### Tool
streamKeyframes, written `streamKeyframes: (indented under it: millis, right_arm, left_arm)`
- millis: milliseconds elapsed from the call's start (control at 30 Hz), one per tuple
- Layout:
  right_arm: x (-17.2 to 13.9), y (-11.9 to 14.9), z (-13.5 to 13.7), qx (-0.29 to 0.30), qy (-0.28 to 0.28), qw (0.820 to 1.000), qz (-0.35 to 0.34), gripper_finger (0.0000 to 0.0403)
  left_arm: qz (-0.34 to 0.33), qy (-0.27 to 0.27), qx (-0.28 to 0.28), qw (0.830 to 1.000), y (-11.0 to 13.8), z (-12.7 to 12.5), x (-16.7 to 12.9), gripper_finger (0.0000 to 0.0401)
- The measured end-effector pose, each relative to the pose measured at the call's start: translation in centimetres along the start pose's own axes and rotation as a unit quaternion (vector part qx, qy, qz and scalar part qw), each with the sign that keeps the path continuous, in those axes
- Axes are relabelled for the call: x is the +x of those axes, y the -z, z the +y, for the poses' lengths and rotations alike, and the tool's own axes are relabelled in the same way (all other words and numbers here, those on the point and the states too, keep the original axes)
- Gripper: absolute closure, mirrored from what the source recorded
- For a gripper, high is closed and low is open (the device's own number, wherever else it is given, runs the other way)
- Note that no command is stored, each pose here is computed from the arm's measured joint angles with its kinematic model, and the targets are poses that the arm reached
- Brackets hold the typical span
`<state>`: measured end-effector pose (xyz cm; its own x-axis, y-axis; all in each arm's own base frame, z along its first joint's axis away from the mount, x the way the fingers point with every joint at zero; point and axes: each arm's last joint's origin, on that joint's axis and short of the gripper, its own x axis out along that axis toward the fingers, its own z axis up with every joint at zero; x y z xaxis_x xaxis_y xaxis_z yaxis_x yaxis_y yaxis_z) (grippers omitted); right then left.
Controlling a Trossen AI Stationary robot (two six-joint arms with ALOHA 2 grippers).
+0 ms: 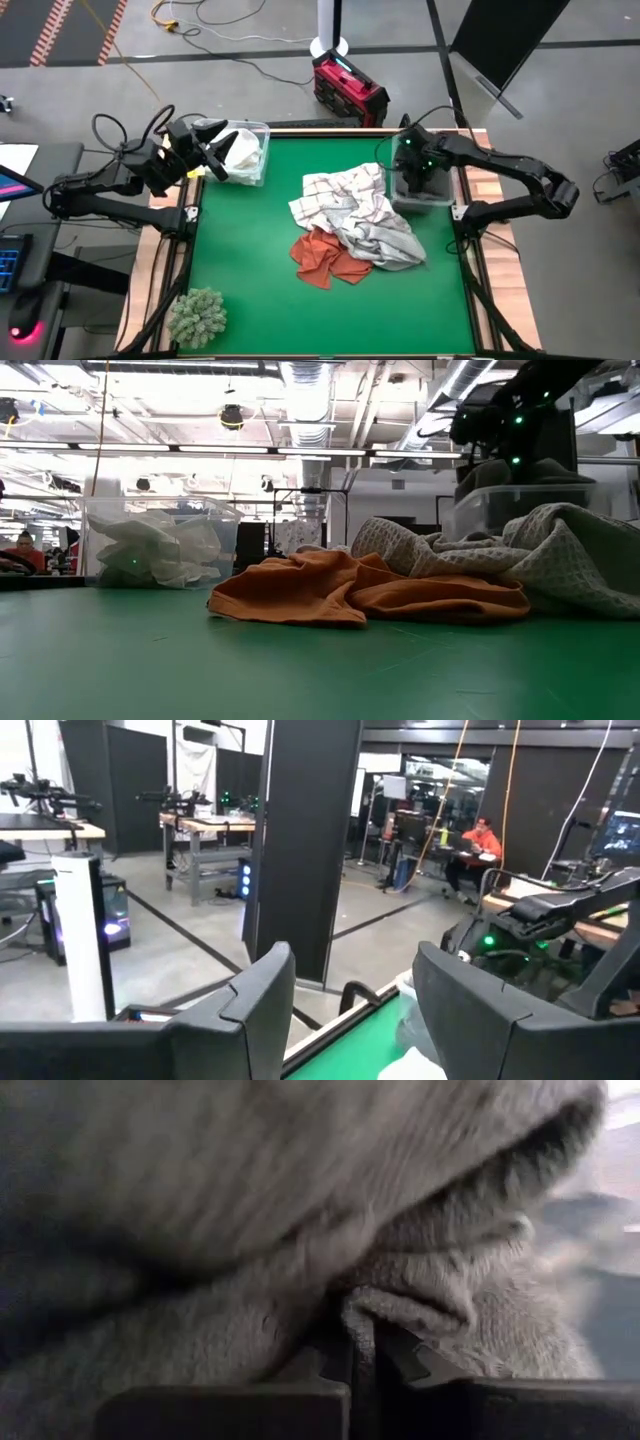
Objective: Sort towels by color in basket
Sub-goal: Put the dark gray towel into the right transparent bin
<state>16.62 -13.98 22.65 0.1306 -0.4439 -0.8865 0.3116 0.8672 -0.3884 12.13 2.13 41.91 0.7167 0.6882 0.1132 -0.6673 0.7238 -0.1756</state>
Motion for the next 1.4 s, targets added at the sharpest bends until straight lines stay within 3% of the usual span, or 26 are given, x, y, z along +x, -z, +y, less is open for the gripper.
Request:
streamKeyframes:
  millis: [100, 300, 367, 600, 767, 967, 1200, 1400]
  right_arm:
    - [-1.2, 0.4, 0.5, -0.044, 0.087, 0.995, 0.036, 0.0371]
    - [-2.7, 1.1, 0.9, -0.08, 0.073, 0.994, 0.02, 0.0369]
    - [-2.6, 1.4, 0.8, -0.059, 0.063, 0.996, 0.027, 0.0369]
    - [-0.2, 2.6, 0.7, 0.046, -0.054, 0.997, -0.004, 0.0361]
    - [1.5, 3.5, 0.2, 0.14, -0.068, 0.988, -0.013, 0.0362]
    - [3.0, 4.6, -0.3, 0.207, -0.054, 0.976, -0.023, 0.0362]
    - [5.2, 5.3, -0.3, 0.213, -0.075, 0.974, 0.0, 0.0344]
    - [5.3, 4.8, -0.7, 0.212, -0.088, 0.973, 0.028, 0.0291]
  left_arm:
    - [-0.004, 0.0, -0.004, 1.0, -0.2, 0.2, -0.2, 0.0207]
    - [-0.008, -0.001, -0.007, 1.0, -0.3, 0.4, -0.4, 0.0207]
    - [-0.008, -0.002, -0.003, 1.0, -0.3, 0.4, -0.5, 0.0207]
    - [-0.008, -0.003, 0.008, 1.0, -0.4, 0.4, -0.5, 0.0207]
    - [-0.004, -0.003, 0.007, 1.0, -0.2, 0.5, -0.5, 0.0207]
    - [-0.002, -0.003, 0.003, 1.0, -0.2, 0.4, -0.5, 0.0207]
    - [0.0, -0.003, 0.011, 1.0, -0.2, 0.5, -0.5, 0.0207]
    - [0.0, -0.003, 0.022, 1.0, -0.2, 0.4, -0.5, 0.0207]
